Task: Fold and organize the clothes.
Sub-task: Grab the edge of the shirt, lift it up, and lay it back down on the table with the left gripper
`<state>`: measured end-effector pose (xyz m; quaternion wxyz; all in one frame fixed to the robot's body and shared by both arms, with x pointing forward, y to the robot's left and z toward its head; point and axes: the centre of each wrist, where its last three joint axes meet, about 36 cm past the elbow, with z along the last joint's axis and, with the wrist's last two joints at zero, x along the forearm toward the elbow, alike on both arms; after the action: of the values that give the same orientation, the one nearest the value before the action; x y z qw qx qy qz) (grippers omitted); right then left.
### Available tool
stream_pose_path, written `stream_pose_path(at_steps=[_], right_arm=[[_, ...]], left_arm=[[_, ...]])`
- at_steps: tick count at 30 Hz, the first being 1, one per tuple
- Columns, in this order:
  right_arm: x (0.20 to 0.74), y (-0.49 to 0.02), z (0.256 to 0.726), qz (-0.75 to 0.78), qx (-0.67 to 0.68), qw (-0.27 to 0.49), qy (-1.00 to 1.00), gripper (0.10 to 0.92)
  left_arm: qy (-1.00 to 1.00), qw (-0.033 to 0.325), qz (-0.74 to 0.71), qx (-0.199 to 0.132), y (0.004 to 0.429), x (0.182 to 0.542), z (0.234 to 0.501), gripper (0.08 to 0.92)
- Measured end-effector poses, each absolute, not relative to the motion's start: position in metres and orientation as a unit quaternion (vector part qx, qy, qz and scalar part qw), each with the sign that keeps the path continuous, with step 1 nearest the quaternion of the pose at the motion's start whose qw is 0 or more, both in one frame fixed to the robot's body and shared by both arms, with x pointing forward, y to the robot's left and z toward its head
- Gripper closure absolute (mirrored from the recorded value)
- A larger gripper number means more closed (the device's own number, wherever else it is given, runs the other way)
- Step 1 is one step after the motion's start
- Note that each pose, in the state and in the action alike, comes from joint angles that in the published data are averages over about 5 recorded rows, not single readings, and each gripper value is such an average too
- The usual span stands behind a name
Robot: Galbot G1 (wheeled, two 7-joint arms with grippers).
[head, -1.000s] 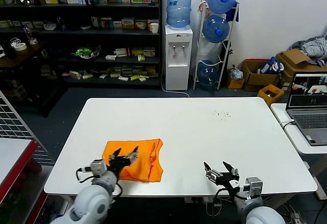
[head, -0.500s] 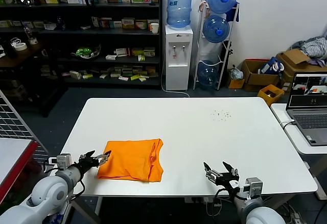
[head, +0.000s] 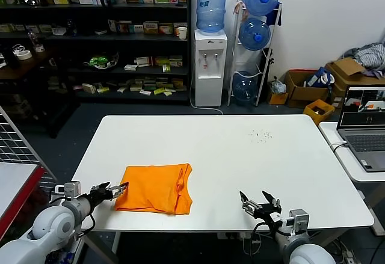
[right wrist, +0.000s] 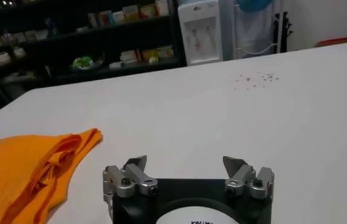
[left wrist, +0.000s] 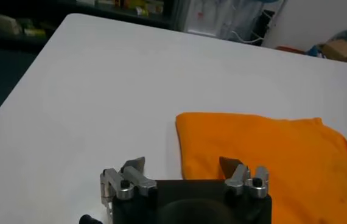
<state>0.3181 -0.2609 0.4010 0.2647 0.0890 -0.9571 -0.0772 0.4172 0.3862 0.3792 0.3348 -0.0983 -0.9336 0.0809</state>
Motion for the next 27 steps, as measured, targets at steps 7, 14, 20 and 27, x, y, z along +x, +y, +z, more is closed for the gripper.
stream_pose_path(at_steps=[7,14,20,27], right_arm=[[0.316,-0.262,0.401,-0.076,0.087,0.266,-0.957,0.2],[0.316,-0.262,0.401,-0.076,0.086,0.266,-0.957,0.2],[0.316,-0.261,0.4,-0.077,0.086,0.267,-0.957,0.2],[0.315,-0.261,0.399,-0.077,0.085,0.268,-0.957,0.2]], left_arm=[[-0.93,0.341,0.087,-0.104,0.381,0.416,0.372,0.338],[-0.929,0.342,0.09,-0.106,0.378,0.416,0.367,0.537],[-0.93,0.338,0.094,-0.108,0.375,0.415,0.366,0.71],[-0.932,0.33,0.101,-0.112,0.369,0.413,0.365,0.887]])
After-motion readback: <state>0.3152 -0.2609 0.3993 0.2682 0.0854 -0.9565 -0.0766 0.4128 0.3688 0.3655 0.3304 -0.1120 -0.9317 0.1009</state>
